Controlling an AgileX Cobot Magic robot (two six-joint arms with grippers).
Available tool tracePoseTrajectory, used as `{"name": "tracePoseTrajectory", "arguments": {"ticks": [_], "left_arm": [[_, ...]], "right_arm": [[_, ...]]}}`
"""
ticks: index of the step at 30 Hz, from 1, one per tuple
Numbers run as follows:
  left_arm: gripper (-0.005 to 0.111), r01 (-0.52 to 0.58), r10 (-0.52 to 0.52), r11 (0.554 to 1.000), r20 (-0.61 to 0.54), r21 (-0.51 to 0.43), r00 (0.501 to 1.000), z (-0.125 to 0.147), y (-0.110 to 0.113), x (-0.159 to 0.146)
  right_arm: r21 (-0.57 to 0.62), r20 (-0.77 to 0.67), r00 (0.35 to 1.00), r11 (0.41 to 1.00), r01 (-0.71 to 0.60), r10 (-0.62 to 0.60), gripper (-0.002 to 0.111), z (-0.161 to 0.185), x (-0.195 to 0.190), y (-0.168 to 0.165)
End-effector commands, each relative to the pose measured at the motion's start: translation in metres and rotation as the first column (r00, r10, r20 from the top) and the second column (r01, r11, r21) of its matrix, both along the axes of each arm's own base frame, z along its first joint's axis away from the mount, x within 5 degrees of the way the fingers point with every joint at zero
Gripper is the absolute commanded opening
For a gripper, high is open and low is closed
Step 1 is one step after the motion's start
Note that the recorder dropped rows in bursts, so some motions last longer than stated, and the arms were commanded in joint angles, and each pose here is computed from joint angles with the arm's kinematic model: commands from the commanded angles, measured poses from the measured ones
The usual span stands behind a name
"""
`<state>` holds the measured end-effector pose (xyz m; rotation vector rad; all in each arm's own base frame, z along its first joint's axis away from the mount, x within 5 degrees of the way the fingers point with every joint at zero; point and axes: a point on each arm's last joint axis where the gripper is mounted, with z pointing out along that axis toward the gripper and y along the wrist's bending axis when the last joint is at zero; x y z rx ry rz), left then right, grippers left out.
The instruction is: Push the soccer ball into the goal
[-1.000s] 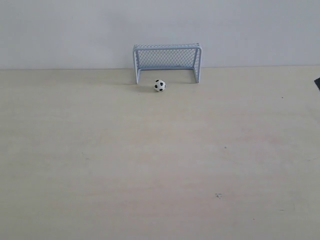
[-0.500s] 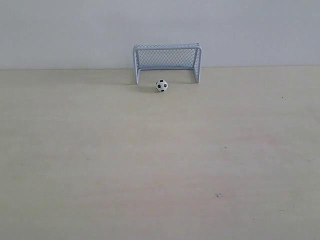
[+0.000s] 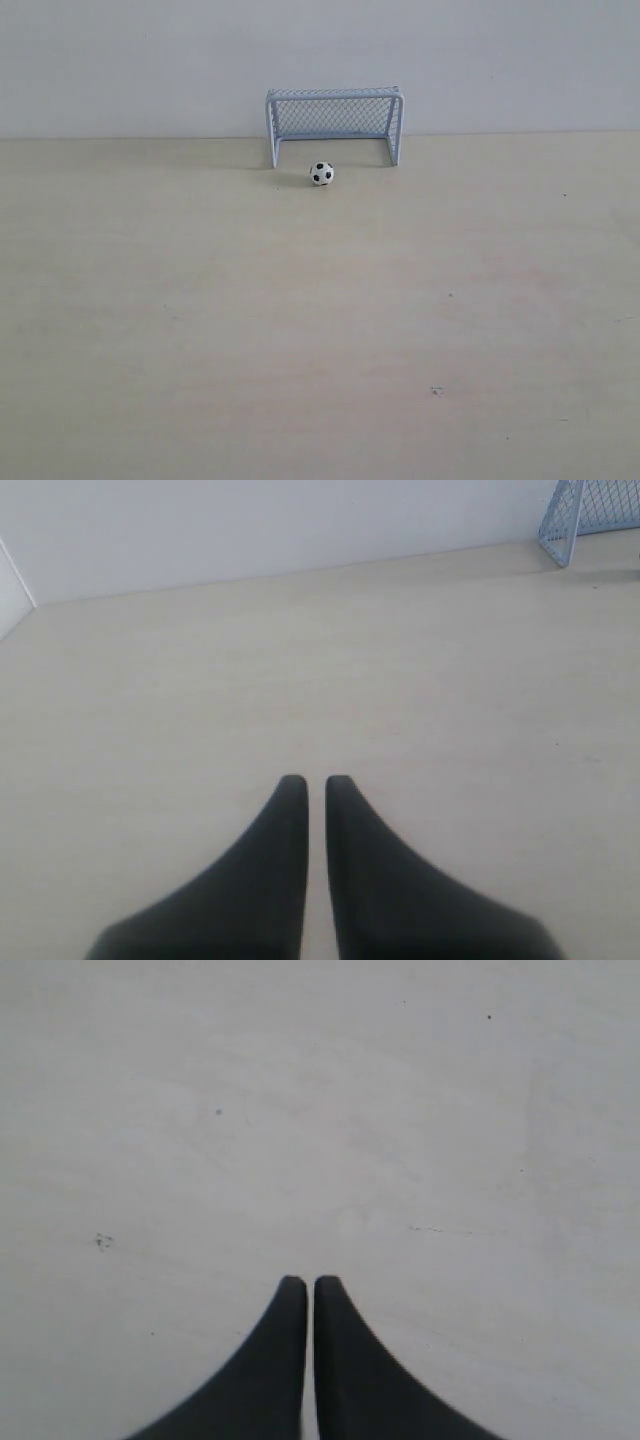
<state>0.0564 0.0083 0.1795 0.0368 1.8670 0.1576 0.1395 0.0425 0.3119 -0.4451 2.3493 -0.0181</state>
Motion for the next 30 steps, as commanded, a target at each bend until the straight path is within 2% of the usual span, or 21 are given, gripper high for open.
{"name": "tracePoseTrajectory", "arguments": {"ticks": [1, 30], "left_arm": [[0.006, 0.006, -0.006, 1.000, 0.003, -0.008, 1.000, 0.0014, -0.0005, 0.0004], [0.006, 0.006, -0.006, 1.000, 0.003, -0.008, 1.000, 0.0014, -0.0005, 0.0004]], "right_arm": [[0.021, 0.009, 1.000, 1.000, -0.004, 0.003, 0.000, -0.0072, 0.0002, 0.0014], [0.047, 0.026, 1.000, 0.999, -0.003, 0.002, 0.000, -0.0043, -0.0045, 0.0009]]}}
